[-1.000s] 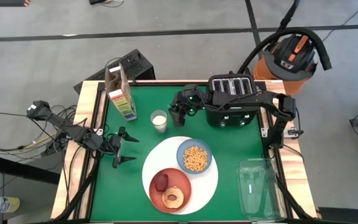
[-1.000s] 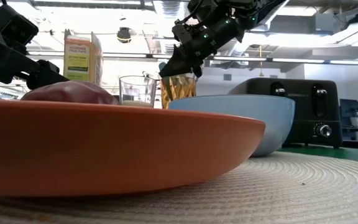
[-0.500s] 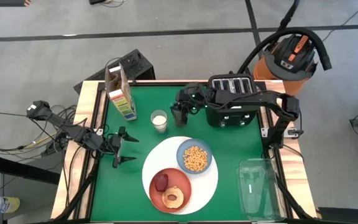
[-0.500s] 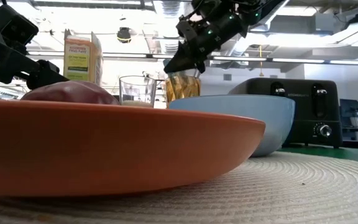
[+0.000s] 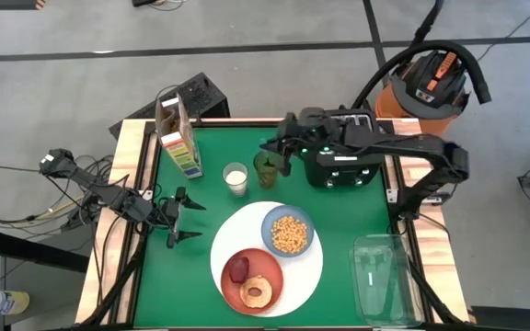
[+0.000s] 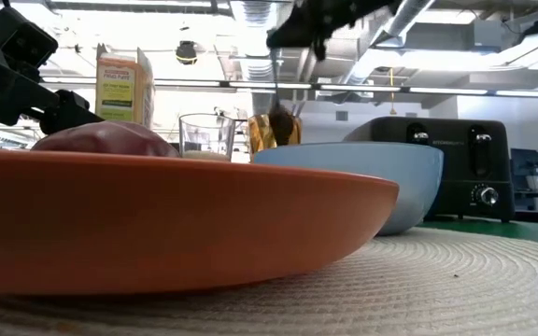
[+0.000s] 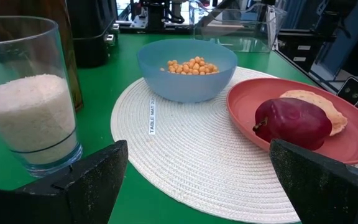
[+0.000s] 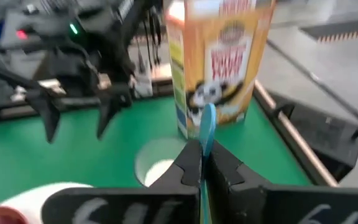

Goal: Arrange a breakfast setting
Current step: Put the blue spoon to the right of the blue bowl on the white placemat

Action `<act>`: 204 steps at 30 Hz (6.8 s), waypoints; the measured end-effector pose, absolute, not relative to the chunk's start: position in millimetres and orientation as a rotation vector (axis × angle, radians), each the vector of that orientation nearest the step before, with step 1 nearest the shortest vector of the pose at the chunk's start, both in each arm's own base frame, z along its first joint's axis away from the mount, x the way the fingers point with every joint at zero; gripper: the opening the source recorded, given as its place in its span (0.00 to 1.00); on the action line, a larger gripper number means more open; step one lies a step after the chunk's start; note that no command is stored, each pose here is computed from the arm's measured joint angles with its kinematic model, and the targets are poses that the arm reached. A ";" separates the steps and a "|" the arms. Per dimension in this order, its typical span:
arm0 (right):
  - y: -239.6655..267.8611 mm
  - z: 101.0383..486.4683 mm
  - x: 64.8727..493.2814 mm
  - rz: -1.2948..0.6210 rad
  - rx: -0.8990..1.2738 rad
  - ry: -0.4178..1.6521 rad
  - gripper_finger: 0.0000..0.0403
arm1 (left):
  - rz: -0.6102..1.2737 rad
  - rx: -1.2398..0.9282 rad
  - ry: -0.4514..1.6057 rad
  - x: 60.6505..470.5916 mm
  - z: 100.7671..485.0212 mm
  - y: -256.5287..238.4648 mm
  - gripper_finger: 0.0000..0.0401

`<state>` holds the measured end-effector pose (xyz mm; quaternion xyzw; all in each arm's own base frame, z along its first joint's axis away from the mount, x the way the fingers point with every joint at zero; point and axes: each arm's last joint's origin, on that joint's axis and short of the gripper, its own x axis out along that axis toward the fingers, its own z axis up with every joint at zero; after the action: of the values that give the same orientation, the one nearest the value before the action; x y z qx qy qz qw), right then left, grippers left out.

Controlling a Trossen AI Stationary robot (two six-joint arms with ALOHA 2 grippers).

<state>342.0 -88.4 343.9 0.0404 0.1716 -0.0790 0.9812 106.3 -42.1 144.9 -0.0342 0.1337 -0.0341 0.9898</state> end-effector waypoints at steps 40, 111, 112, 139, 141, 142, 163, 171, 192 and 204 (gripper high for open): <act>95.6 388.8 217.5 -0.138 -0.132 0.511 0.05 | -0.068 -0.069 0.268 106.3 144.9 -42.2 0.94; 242.7 213.4 214.0 -0.329 -0.487 0.603 0.08 | -0.068 -0.069 0.268 106.3 144.9 -42.1 0.94; 240.5 209.5 214.2 -0.335 -0.488 0.606 0.08 | -0.069 -0.068 0.269 106.3 144.8 -42.2 0.94; 235.6 185.6 235.2 -0.236 -0.181 0.621 0.09 | -0.068 -0.069 0.268 106.3 144.9 -42.1 0.94; 236.4 185.6 235.2 -0.231 -0.165 0.622 0.08 | -0.068 -0.069 0.269 106.3 144.9 -42.1 0.94; 236.6 185.6 235.0 -0.229 -0.165 0.623 0.08 | -0.069 -0.069 0.268 106.3 144.9 -42.2 0.94; 233.1 186.4 253.2 0.302 -0.671 0.767 0.08 | -0.068 -0.069 0.269 106.3 144.9 -42.1 0.94; 204.2 179.7 268.5 0.450 -0.710 0.911 0.08 | -0.068 -0.069 0.268 106.3 144.9 -42.1 0.94; 171.7 178.8 291.0 0.485 -0.625 0.953 0.14 | -0.069 -0.069 0.269 106.3 144.9 -42.2 0.94; 172.1 178.4 290.0 0.480 -0.594 0.969 0.14 | -0.068 -0.068 0.269 106.3 144.9 -42.1 0.94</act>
<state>290.0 172.1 178.4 -0.2784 0.4542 0.2249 0.8159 106.3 -42.1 144.9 -0.0341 0.1338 -0.0339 0.9898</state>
